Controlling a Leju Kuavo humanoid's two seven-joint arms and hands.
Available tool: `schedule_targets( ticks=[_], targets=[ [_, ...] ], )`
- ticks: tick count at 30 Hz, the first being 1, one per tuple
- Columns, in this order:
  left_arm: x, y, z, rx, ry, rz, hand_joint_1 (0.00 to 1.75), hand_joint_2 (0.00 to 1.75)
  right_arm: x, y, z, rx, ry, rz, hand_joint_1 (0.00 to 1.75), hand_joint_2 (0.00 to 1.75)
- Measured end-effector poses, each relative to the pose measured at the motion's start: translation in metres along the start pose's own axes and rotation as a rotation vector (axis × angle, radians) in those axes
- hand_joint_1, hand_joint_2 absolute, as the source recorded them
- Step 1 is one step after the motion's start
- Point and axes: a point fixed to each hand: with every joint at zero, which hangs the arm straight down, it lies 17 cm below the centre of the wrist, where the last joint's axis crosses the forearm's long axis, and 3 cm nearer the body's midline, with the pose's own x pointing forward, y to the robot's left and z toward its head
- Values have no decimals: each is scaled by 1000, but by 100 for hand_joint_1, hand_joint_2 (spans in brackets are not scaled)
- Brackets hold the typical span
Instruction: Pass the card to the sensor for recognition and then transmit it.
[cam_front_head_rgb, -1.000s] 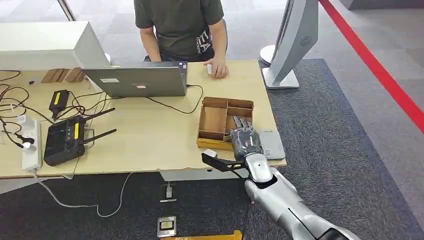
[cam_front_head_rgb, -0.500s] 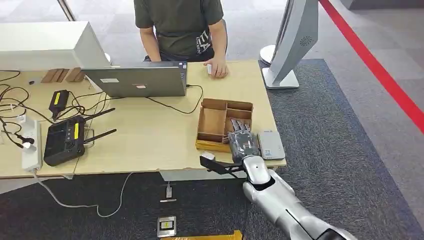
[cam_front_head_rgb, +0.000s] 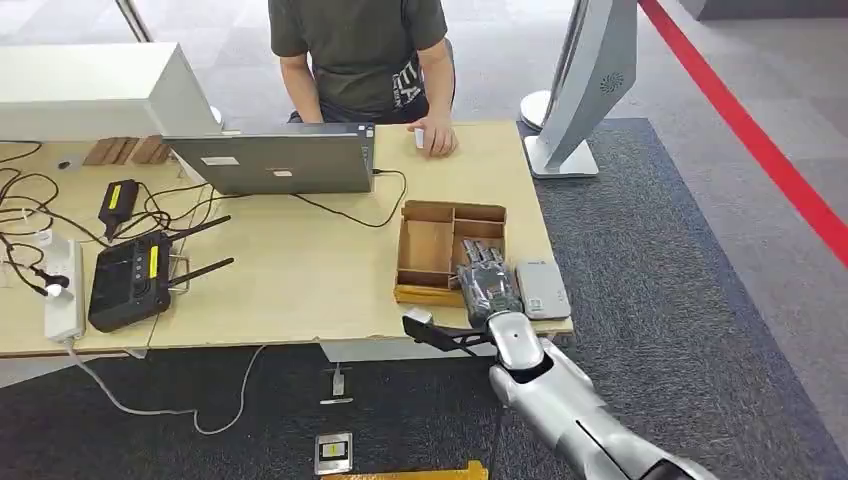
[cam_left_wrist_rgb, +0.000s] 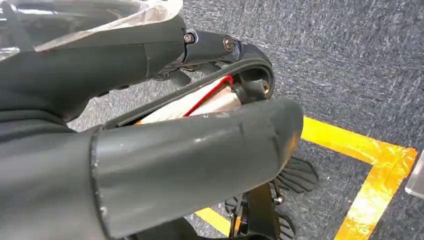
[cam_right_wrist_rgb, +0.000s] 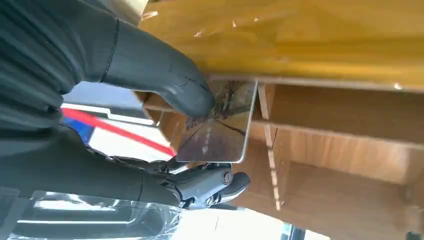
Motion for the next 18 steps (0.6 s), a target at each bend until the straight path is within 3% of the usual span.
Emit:
schedule_targets(
  ticks=[4,10,18],
  targets=[
    [1,-2,0,-9,-7,-10,0,0,-14,-20,-6,-31,9,53,175,175],
    [1,-3,1,-28,-16,-34,0,0,-53,-80,-22,-119,53,118,175,175],
    [2,-2,1,-28,-19,-42,0,0,-64,-121,-21,-210,56,117,175,175]
  ],
)
